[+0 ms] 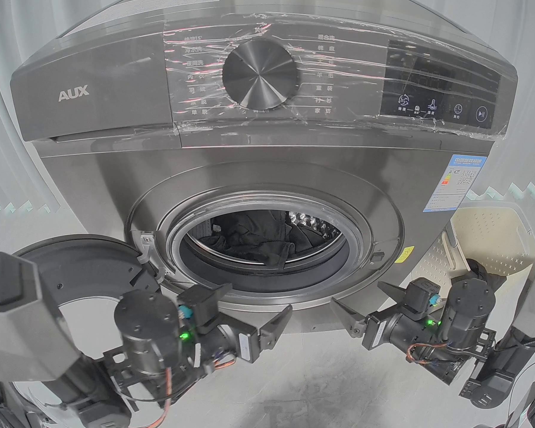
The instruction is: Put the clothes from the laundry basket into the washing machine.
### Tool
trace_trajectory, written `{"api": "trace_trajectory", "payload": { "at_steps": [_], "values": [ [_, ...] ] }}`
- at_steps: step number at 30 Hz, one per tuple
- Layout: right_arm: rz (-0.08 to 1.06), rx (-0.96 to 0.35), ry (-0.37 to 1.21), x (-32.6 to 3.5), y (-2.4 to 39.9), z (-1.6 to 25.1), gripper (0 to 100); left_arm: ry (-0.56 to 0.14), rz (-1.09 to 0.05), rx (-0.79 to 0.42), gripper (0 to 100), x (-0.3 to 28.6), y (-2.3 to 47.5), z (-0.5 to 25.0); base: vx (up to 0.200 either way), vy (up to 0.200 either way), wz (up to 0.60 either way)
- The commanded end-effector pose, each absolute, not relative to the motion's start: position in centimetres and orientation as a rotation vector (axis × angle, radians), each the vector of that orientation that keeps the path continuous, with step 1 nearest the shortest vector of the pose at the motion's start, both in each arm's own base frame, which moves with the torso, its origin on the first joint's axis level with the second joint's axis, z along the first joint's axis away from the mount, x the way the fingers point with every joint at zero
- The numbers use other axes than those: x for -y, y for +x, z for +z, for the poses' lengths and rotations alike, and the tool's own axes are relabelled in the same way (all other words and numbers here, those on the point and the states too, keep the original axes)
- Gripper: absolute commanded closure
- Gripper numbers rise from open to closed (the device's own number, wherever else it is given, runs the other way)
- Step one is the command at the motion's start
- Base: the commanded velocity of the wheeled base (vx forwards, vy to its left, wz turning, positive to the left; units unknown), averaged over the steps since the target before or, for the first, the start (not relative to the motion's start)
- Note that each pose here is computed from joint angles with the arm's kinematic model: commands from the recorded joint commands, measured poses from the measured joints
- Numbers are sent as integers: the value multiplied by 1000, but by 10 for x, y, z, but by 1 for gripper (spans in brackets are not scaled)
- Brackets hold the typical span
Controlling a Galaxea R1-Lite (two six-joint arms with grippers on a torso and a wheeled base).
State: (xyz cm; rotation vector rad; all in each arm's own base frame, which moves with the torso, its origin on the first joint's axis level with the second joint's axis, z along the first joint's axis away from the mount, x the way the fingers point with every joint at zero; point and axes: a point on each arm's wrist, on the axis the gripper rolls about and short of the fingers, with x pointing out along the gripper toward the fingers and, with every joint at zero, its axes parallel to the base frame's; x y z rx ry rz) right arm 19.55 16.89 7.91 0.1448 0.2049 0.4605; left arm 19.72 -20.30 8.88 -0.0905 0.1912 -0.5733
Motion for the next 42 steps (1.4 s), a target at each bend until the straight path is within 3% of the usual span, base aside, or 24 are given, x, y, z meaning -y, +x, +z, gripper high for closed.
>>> {"api": "trace_trajectory", "payload": {
  "at_steps": [1, 8, 19, 24, 30, 42],
  "values": [
    [433, -161, 148, -145, 172, 98, 0, -151, -618, -117, 0, 159, 144, 123, 0, 0, 0],
    [363, -124, 128, -117, 165, 108, 0, -155, -583, -99, 0, 129, 125, 125, 0, 0, 0],
    [310, -122, 114, -94, 151, 114, 0, -130, -509, -22, 0, 106, 108, 139, 0, 0, 0],
    [299, -174, 64, -82, 133, 118, 0, -108, -462, -16, 0, 99, 105, 141, -200, 0, 0],
    [277, -221, 62, -65, 112, 121, 0, -32, -397, 0, 0, 78, 97, 145, -200, 0, 0],
    [208, -229, 96, -40, 77, 123, 0, -45, -342, 0, 0, 37, 58, 143, -200, 0, 0]
  ]
}}
